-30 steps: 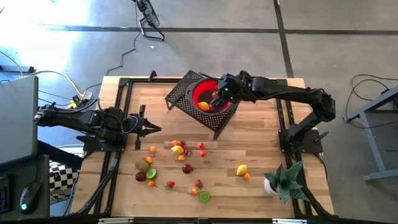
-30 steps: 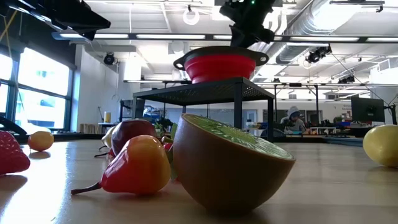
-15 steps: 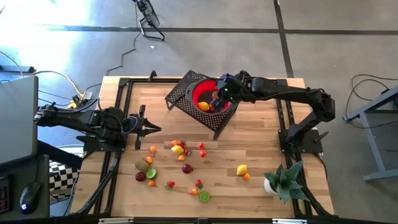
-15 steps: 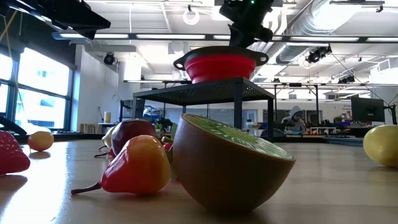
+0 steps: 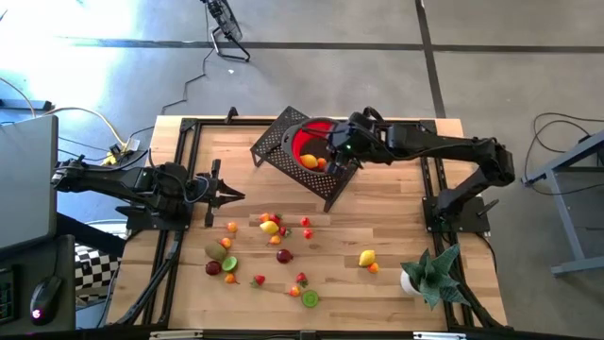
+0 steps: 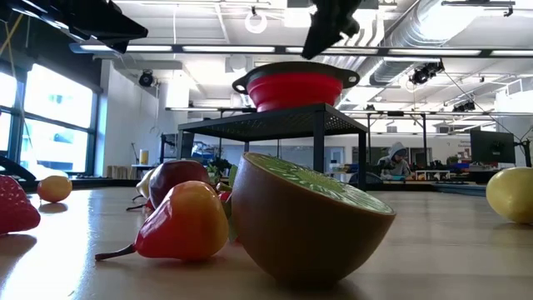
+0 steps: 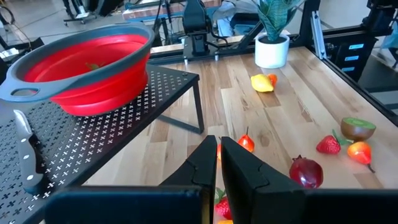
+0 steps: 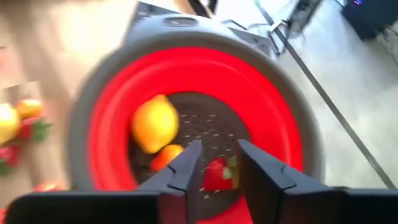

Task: Pick & Place Fruit
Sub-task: Put the lemon into the strainer bowl on the shelf

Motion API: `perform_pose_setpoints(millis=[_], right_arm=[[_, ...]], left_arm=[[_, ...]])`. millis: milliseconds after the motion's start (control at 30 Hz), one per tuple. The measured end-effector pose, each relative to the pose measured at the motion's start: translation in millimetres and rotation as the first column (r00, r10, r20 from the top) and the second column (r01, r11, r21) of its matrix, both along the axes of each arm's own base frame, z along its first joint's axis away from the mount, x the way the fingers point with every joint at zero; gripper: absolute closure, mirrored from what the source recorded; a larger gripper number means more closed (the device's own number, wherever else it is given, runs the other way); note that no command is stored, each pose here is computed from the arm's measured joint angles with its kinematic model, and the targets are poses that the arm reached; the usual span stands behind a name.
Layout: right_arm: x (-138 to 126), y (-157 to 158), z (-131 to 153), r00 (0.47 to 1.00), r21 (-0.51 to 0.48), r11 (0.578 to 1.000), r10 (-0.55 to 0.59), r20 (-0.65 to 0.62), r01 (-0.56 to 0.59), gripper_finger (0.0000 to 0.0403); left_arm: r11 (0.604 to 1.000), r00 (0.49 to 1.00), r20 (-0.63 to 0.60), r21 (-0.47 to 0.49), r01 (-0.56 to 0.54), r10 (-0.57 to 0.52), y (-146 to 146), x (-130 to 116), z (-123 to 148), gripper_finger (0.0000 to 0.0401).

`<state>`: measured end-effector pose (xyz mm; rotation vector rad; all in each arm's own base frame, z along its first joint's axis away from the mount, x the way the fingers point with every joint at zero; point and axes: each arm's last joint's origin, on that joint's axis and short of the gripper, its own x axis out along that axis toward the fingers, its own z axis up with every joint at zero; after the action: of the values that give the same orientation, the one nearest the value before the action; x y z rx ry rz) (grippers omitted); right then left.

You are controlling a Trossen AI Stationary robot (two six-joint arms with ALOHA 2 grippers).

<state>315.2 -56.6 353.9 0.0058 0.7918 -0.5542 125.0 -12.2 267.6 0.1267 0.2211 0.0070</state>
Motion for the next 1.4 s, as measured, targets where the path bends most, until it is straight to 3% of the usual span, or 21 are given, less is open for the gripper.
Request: perform_pose_setpoints(millis=[200, 667, 867, 1167, 1400], right_arm=[[-18, 21, 13, 0.994, 0.035, 0.994, 0.105, -0.018, -0.104, 0.0394], [-55, 65, 12, 0.991, 0.217, 0.976, 0.039, -0.13, -0.01, 0.0399], [-58, 88, 11, 0.988, 0.283, 0.958, 0.086, -0.13, -0.046, 0.0399], [-62, 117, 8, 0.952, 0.443, 0.877, 0.273, -0.137, -0.188, 0.0399], [-73, 129, -12, 0.87, 0.525, 0.818, 0.418, -0.261, -0.235, 0.04]], left_arm=[[1.0, 1.0, 0.001, -0.002, -0.001, 0.001, 0, 0, 0, 0.0382], [1.0, 1.0, 0.002, -0.001, -0.004, 0.004, 0, 0, 0, 0.0382], [0.999, 1.0, 0.003, -0.03, -0.01, 0.01, 0, 0, 0, 0.0382], [0.999, 1.0, 0.003, -0.05, -0.014, 0.014, 0, 0, 0, 0.0382], [0.998, 1.0, 0.003, -0.059, -0.015, 0.015, 0, 0, 0, 0.0382]])
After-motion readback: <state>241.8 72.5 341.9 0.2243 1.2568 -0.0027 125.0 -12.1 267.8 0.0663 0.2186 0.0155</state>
